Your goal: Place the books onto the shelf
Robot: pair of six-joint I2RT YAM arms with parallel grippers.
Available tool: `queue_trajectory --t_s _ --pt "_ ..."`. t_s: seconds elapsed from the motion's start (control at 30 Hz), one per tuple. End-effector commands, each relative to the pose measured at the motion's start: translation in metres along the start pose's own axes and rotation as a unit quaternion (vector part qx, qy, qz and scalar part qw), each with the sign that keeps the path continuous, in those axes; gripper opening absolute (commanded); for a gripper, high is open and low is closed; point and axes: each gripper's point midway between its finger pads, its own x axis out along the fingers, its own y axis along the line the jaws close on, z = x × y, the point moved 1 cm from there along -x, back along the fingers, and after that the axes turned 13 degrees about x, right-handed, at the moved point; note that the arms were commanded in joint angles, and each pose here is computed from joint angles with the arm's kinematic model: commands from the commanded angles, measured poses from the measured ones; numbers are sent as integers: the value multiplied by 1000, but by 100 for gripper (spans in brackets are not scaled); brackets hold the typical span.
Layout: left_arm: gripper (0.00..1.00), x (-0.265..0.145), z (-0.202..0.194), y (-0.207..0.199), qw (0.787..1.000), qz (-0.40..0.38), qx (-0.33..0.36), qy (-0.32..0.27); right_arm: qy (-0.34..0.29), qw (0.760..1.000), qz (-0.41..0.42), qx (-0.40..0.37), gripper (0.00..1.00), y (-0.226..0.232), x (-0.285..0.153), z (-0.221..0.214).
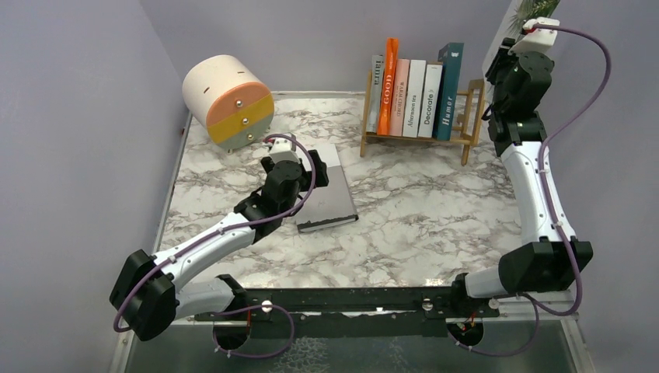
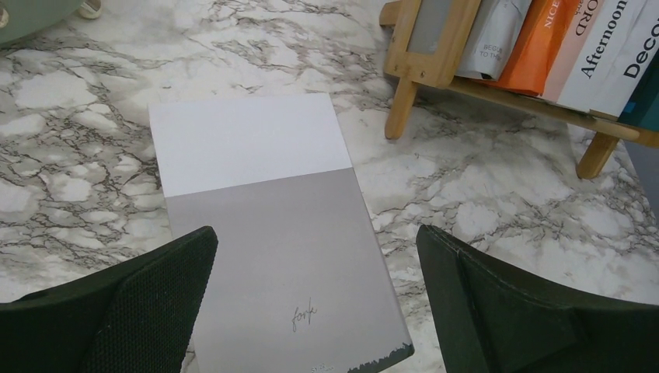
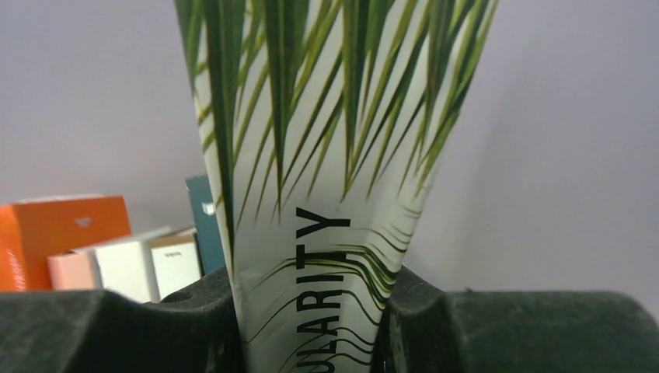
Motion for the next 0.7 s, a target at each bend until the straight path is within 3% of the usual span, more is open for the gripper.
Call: queue_trajectory --t_s 0.0,0.67 --pt "98 5 15 -12 1000 -18 -7 -9 40 999 32 -9 1 2 14 -25" --pt "98 27 6 -24 1000 -17 16 18 162 983 83 -9 1 -3 25 -161"
